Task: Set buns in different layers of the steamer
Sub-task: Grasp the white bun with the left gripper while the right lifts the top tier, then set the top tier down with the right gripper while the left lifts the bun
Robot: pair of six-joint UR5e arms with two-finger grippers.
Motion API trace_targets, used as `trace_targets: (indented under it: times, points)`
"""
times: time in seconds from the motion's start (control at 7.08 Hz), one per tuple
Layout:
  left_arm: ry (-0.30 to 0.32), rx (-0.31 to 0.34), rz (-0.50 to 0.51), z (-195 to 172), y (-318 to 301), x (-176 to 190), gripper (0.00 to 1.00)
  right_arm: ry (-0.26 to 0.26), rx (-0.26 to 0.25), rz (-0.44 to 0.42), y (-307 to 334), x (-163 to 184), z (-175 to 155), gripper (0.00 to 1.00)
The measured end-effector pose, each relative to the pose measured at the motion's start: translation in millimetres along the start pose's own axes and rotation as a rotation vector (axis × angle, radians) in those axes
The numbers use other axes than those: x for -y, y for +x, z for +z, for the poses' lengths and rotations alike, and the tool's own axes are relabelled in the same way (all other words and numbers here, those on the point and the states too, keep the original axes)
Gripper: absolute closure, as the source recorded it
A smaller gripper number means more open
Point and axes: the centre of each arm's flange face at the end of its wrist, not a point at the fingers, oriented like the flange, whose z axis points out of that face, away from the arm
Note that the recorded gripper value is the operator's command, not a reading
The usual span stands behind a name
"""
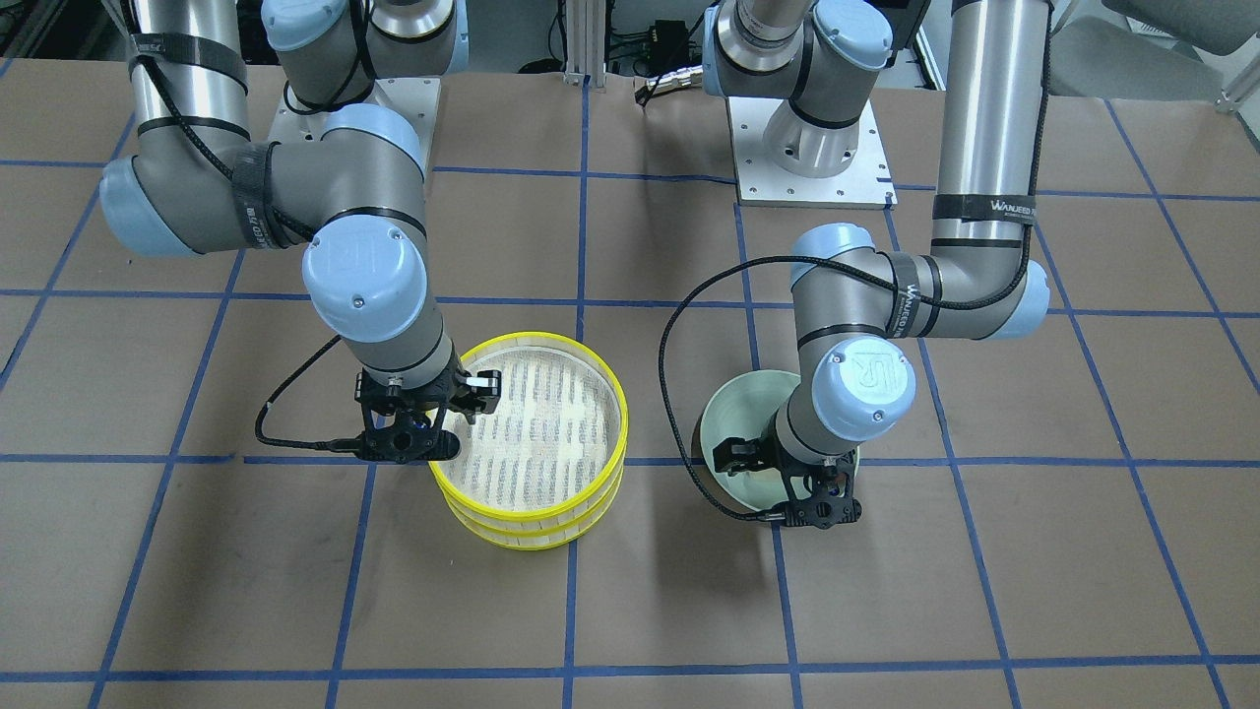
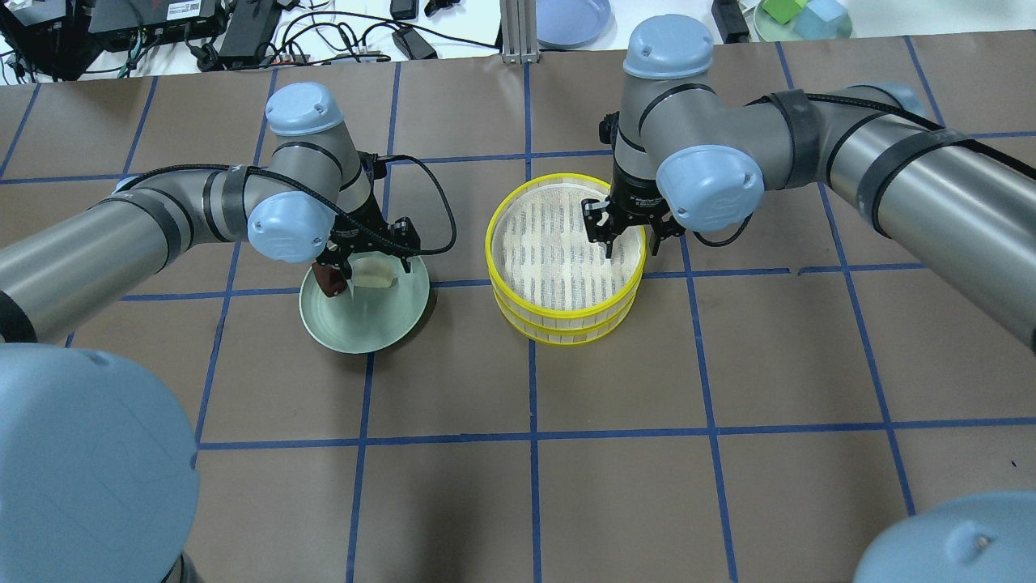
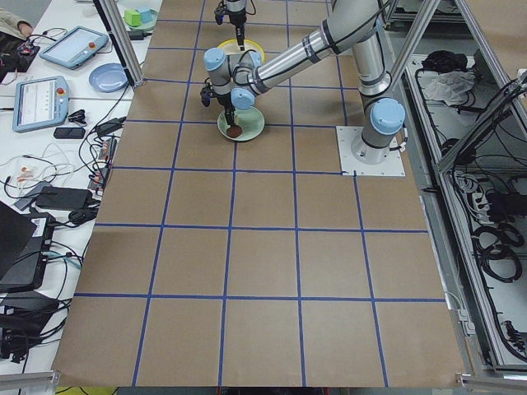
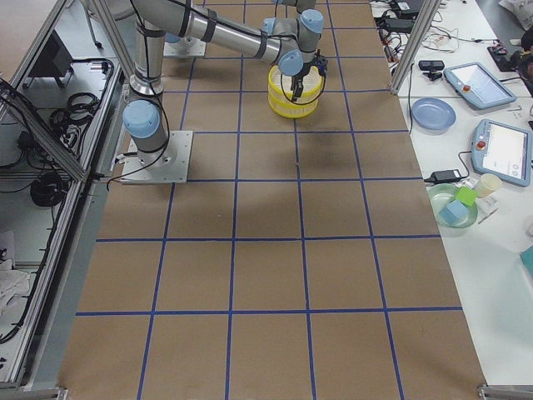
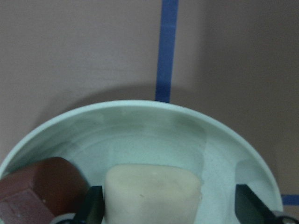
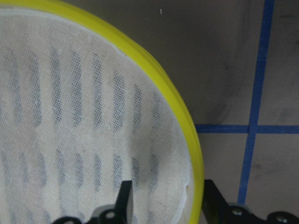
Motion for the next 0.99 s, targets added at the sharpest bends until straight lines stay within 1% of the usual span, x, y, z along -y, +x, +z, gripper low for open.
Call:
trace_targets:
  times: [0.14,0.28,0.42,0.57,0.71,0.85,0.99]
  points:
    - [0.001,-0.010,0.009,-2,6,-3,0.62,0.002,-0.005,0.006,4,0,-3,1.00]
    - [0.003,-0.014,0.021,-4,9,-4,0.73,0.005,-0.006,0.019,14,1,-9,1.00]
    - [0.005,-0.016,0.027,-5,10,-4,0.73,0.007,-0.004,0.041,30,0,-22,1.00]
    - [0.006,-0.016,0.029,-6,10,-4,0.93,0.005,-0.001,0.066,48,-3,-38,1.00]
    - [0.008,-0.016,0.030,-7,10,-4,1.00,0.003,0.003,0.094,73,-5,-51,1.00]
    - [0.015,-0.017,0.031,-9,10,-4,1.00,-0.006,0.008,0.117,106,-2,-56,1.00]
    - [0.030,-0.019,0.031,-15,11,-3,1.00,-0.023,0.011,0.113,148,1,-56,1.00]
